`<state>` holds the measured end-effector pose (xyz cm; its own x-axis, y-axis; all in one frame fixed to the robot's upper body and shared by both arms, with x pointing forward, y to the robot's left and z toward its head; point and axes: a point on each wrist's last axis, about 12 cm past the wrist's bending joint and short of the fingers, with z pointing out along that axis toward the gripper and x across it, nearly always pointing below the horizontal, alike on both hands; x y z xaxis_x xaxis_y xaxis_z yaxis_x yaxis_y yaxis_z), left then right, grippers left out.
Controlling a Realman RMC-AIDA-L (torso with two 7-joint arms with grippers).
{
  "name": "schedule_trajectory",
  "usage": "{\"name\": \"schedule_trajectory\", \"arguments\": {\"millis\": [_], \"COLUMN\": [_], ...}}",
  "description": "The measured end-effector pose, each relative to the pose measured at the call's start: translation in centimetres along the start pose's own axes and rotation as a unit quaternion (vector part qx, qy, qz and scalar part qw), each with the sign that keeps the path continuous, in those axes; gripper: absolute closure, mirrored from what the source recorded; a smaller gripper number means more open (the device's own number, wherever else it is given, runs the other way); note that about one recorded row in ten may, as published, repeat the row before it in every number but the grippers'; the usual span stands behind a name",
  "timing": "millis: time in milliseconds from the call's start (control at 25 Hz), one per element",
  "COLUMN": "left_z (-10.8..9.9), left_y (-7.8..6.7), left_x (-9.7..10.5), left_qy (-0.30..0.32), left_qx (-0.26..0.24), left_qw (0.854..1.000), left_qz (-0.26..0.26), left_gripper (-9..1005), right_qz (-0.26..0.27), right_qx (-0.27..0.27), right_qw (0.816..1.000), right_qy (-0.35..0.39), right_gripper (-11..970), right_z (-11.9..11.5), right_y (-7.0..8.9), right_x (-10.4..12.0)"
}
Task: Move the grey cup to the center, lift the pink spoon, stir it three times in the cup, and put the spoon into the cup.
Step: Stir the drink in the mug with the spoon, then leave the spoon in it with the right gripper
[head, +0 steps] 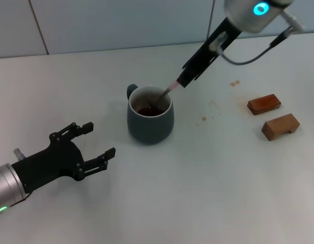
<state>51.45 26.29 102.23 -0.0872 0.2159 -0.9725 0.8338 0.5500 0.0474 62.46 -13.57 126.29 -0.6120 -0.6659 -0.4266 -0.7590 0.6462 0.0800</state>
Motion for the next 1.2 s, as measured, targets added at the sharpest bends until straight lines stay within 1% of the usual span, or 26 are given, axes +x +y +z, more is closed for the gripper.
{"name": "schedule_trajectory", "arguments": {"millis": [40,80,160,200,240,400,520,560,720,800,880,920,960,1040,1120,1200], "left_z": [0.0,0.0,0.1,0.1,0.2,0.4,0.4,0.5,0.5,0.5,0.5,0.5,0.6,0.6,0.6,0.6], "left_y": [0.0,0.0,0.0,0.0,-0.1,-0.2,-0.2,-0.3,-0.3,-0.3,-0.4,-0.4,-0.4,-0.4,-0.4,-0.4], "left_x": [0.0,0.0,-0.1,-0.1,-0.1,-0.1,-0.1,-0.1,-0.1,-0.1,-0.1,-0.1,-0.1,-0.1,-0.1,-0.2], "left_qy": [0.000,0.000,-0.001,-0.001,-0.002,-0.004,-0.005,-0.006,-0.006,-0.006,-0.006,-0.006,-0.006,-0.006,-0.006,-0.006], "left_qx": [0.000,0.000,0.001,0.001,0.002,0.005,0.006,0.007,0.007,0.008,0.008,0.008,0.009,0.009,0.009,0.009], "left_qw": [1.000,1.000,1.000,1.000,1.000,1.000,1.000,1.000,1.000,1.000,1.000,1.000,1.000,1.000,1.000,1.000], "left_qz": [0.000,0.000,0.001,0.001,-0.001,-0.002,-0.003,-0.003,-0.003,-0.002,-0.002,-0.002,-0.002,-0.002,-0.002,-0.002], "left_gripper": [145,145,145,145,145,145,146,146,146,146,146,146,146,146,146,146], "right_qz": [-0.001,-0.001,-0.008,-0.008,-0.016,-0.027,-0.020,-0.014,-0.010,-0.010,-0.015,-0.015,-0.021,-0.025,-0.028,-0.027], "right_qx": [0.000,0.000,-0.010,-0.010,-0.018,-0.017,-0.011,-0.005,0.000,-0.003,-0.012,-0.012,-0.020,-0.021,-0.019,-0.011], "right_qw": [1.000,1.000,0.999,0.999,0.999,0.999,1.000,1.000,1.000,0.999,0.999,0.999,0.998,0.998,0.999,0.999], "right_qy": [0.015,0.015,0.032,0.032,0.033,0.023,0.018,0.019,0.025,0.034,0.046,0.046,0.047,0.044,0.035,0.027], "right_gripper": [834,834,833,833,833,832,831,830,829,829,828,828,827,827,826,826], "right_z": [1.1,1.1,2.0,2.0,2.3,2.7,3.3,3.4,3.1,2.7,2.4,2.4,2.6,2.7,3.1,3.2], "right_y": [0.0,0.0,0.3,0.3,0.8,1.1,0.6,-0.1,-0.6,-0.4,0.2,0.2,0.8,1.1,1.2,1.0], "right_x": [-0.2,-0.2,-0.4,-0.4,-0.7,-1.3,-1.7,-1.7,-1.5,-1.3,-1.2,-1.2,-1.4,-1.6,-2.1,-2.5]}}
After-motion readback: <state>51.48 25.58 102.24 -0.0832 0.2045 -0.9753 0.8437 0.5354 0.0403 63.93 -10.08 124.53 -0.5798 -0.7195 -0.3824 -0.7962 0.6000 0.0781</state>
